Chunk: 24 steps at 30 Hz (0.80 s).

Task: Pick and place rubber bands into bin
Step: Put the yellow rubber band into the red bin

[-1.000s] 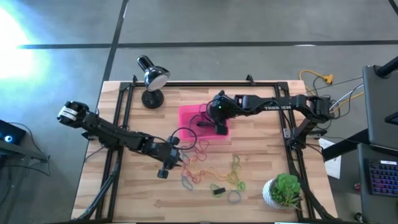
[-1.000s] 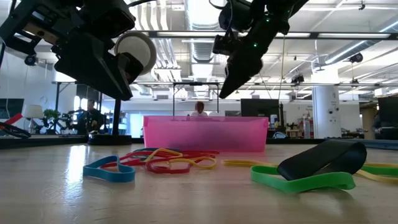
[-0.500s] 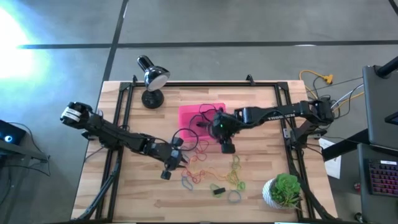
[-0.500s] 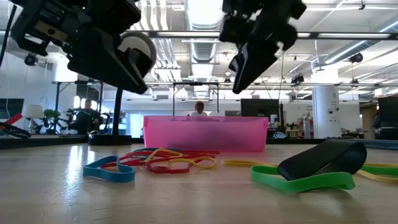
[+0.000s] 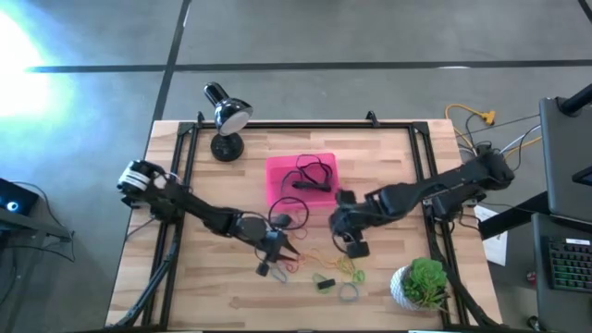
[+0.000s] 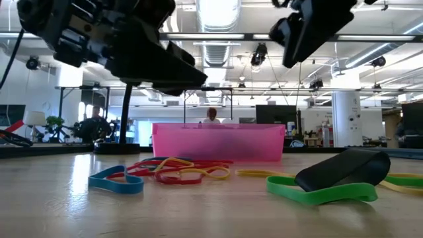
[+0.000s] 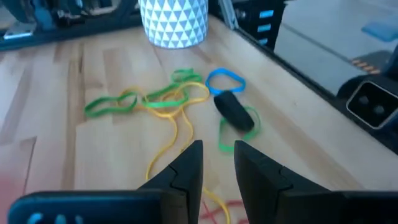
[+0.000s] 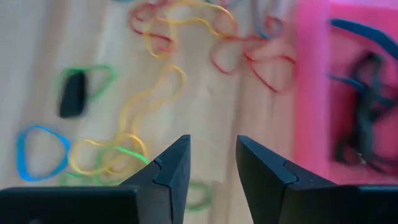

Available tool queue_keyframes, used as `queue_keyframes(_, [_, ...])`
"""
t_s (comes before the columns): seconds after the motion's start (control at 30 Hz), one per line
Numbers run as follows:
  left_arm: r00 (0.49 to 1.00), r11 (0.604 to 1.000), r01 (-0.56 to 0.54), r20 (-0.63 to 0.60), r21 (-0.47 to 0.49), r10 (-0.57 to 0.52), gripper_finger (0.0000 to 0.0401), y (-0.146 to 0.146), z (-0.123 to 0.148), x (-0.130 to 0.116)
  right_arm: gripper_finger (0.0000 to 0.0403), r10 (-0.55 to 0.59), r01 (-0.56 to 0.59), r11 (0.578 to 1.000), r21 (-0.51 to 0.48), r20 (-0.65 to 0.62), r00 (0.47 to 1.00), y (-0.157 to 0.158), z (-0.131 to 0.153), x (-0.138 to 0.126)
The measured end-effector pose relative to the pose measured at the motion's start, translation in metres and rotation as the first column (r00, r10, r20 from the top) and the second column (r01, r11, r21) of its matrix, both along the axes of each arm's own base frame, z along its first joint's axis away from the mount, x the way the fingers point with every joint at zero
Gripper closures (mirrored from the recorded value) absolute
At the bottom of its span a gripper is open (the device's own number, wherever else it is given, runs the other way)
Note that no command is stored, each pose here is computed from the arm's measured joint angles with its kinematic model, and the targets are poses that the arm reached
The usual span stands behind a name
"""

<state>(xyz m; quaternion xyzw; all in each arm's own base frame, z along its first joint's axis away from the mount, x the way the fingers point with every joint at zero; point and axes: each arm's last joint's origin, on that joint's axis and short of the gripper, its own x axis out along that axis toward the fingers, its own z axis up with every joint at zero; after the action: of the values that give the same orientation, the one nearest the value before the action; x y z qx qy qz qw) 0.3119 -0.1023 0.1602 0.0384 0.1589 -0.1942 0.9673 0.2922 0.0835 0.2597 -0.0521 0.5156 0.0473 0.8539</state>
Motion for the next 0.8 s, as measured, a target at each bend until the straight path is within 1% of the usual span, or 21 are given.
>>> queue_keyframes(0.1, [1.000, 1.000, 0.022, 0.011, -0.011, -0.022, 0.0325, -0.004, -0.007, 0.009, 0.0289, -0.063, 0.063, 0.995, -0.074, 0.012, 0.998, 0.005, 0.003, -0.013])
queue_keyframes(0.2, [0.999, 0.999, 0.044, -0.001, -0.015, -0.044, 0.0325, -0.007, -0.013, 0.018, 0.0288, -0.122, 0.124, 0.985, -0.117, 0.023, 0.992, 0.006, 0.001, -0.026])
queue_keyframes(0.3, [0.998, 0.999, 0.042, -0.043, -0.002, -0.042, 0.0325, -0.007, -0.017, 0.018, 0.0287, -0.175, 0.178, 0.978, -0.105, 0.036, 0.984, 0.005, -0.001, -0.039])
queue_keyframes(0.33, [0.996, 0.999, 0.036, -0.083, 0.011, -0.035, 0.0325, -0.006, -0.018, 0.015, 0.0287, -0.195, 0.197, 0.976, -0.096, 0.034, 0.980, 0.005, -0.003, -0.043])
queue_keyframes(0.47, [0.976, 0.995, -0.039, -0.210, 0.091, 0.058, 0.0326, 0.000, -0.016, 0.004, 0.0291, -0.248, 0.250, 0.966, -0.062, 0.034, 0.968, 0.002, -0.012, -0.057])
queue_keyframes(0.6, [0.967, 0.990, -0.060, -0.238, 0.126, 0.089, 0.0326, 0.004, -0.007, -0.003, 0.0296, -0.246, 0.249, 0.968, -0.042, 0.062, 0.967, 0.001, -0.022, -0.065])
queue_keyframes(0.67, [0.970, 0.990, -0.059, -0.228, 0.126, 0.087, 0.0326, 0.004, -0.005, -0.003, 0.0299, -0.240, 0.244, 0.969, -0.027, 0.092, 0.966, 0.000, -0.024, -0.065])
queue_keyframes(0.8, [0.969, 0.988, -0.044, -0.232, 0.151, 0.079, 0.0326, 0.004, -0.005, -0.004, 0.0303, -0.240, 0.245, 0.969, -0.032, 0.115, 0.964, 0.000, -0.028, -0.066])
